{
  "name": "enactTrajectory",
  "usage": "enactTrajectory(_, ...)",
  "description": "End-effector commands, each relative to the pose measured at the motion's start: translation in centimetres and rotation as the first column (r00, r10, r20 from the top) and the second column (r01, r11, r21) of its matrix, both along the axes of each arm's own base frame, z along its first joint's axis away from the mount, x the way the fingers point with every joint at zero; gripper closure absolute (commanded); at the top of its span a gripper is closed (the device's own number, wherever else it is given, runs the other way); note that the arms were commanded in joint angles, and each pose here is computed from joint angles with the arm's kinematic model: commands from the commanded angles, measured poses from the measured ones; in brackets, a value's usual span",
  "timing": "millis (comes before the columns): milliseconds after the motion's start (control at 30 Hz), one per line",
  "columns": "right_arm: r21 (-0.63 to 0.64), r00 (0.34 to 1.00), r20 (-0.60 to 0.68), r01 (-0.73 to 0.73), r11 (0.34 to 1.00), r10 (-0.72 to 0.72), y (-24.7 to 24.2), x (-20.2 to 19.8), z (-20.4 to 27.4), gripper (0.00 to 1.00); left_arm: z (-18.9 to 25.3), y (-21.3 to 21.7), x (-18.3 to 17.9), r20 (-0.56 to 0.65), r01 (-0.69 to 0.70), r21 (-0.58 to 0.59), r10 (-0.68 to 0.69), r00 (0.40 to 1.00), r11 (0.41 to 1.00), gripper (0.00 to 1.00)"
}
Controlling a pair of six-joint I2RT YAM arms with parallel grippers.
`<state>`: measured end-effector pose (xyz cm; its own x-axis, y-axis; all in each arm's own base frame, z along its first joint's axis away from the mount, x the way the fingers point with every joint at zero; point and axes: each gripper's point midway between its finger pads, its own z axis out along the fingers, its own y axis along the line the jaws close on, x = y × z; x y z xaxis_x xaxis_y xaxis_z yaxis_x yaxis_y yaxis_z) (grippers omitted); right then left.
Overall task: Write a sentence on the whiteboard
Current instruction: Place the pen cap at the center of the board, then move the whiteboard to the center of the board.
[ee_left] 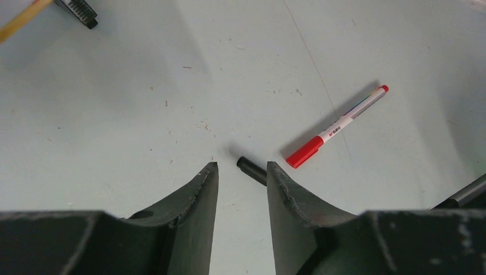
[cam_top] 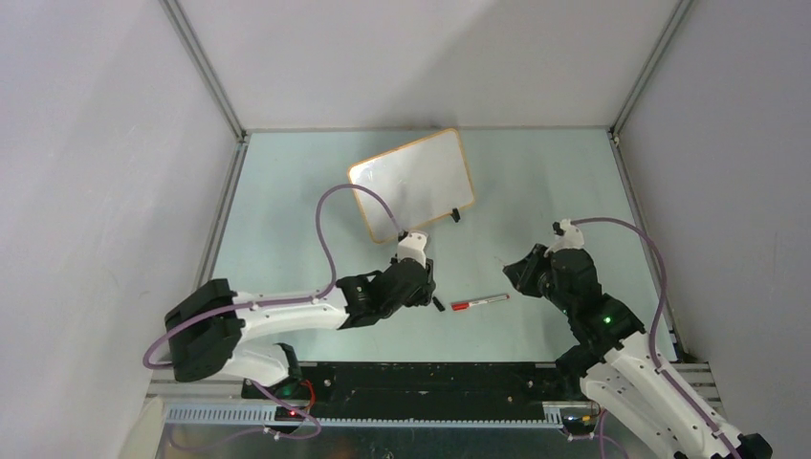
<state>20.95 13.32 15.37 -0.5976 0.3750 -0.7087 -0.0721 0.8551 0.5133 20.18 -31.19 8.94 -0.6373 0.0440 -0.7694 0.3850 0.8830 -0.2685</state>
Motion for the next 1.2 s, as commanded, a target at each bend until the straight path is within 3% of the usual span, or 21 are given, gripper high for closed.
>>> enactTrajectory(0, 0.003, 0.997, 0.069, 0.023, 1.0, -0.023, 0.2, 1.6, 1.2, 1.0, 3.5, 0.7, 0.7, 0.091, 0.006, -0.032, -0.003, 0.996, 0.999, 0.57)
enactTrajectory(233, 0.002, 0.986, 0.129, 0.108, 0.994, -0.107, -0.5, 3.5, 2.7, 1.0, 5.0, 4.2, 2.3, 0.139, -0.01, -0.07, 0.02, 0.99, 0.997, 0.48)
enactTrajectory(300, 0.009, 0.979, 0.139, 0.147, 0.989, -0.146, -1.0, 4.0, 3.3, 1.0, 5.5, 5.5, 3.0, 0.146, -0.02, -0.107, 0.035, 0.989, 0.994, 0.32)
enactTrajectory(333, 0.016, 0.975, 0.149, 0.163, 0.986, -0.164, -1.2, 4.3, 3.8, 1.0, 5.8, 5.9, 3.1, 0.159, -0.021, -0.114, 0.039, 0.986, 0.993, 0.17)
enactTrajectory(400, 0.023, 0.971, 0.166, 0.172, 0.985, -0.174, -1.2, 4.7, 4.5, 1.0, 6.7, 7.3, 3.4, 0.197, -0.035, -0.139, 0.062, 0.978, 0.99, 0.03)
enactTrajectory(633, 0.065, 0.955, 0.283, 0.07, 0.995, -0.086, 1.1, 6.2, 8.7, 1.0, 8.8, 11.5, 4.9, 0.251, -0.033, -0.265, 0.102, 0.963, 0.964, 0.01)
enactTrajectory(833, 0.121, 0.942, 0.333, 0.014, 0.993, -0.053, 2.8, 7.3, 10.2, 1.0, 9.5, 15.2, 6.0, 0.28, -0.154, -0.316, 0.247, 0.928, 0.936, 0.0)
enactTrajectory(933, 0.096, 0.951, 0.306, 0.011, 0.995, -0.04, 3.2, 7.6, 8.9, 1.0, 10.1, 18.2, 6.2, 0.311, -0.282, -0.318, 0.381, 0.871, 0.905, 0.01)
enactTrajectory(1067, 0.002, 0.96, 0.28, 0.03, 1.0, -0.03, 2.7, 8.1, 6.6, 1.0, 9.7, 20.6, 5.9, 0.394, -0.332, -0.323, 0.445, 0.804, 0.886, 0.01)
enactTrajectory(1167, -0.025, 0.959, 0.283, 0.028, 0.999, -0.02, 2.3, 7.9, 5.7, 1.0, 10.8, 21.5, 6.2, 0.47, -0.321, -0.416, 0.503, 0.725, 0.851, 0.01)
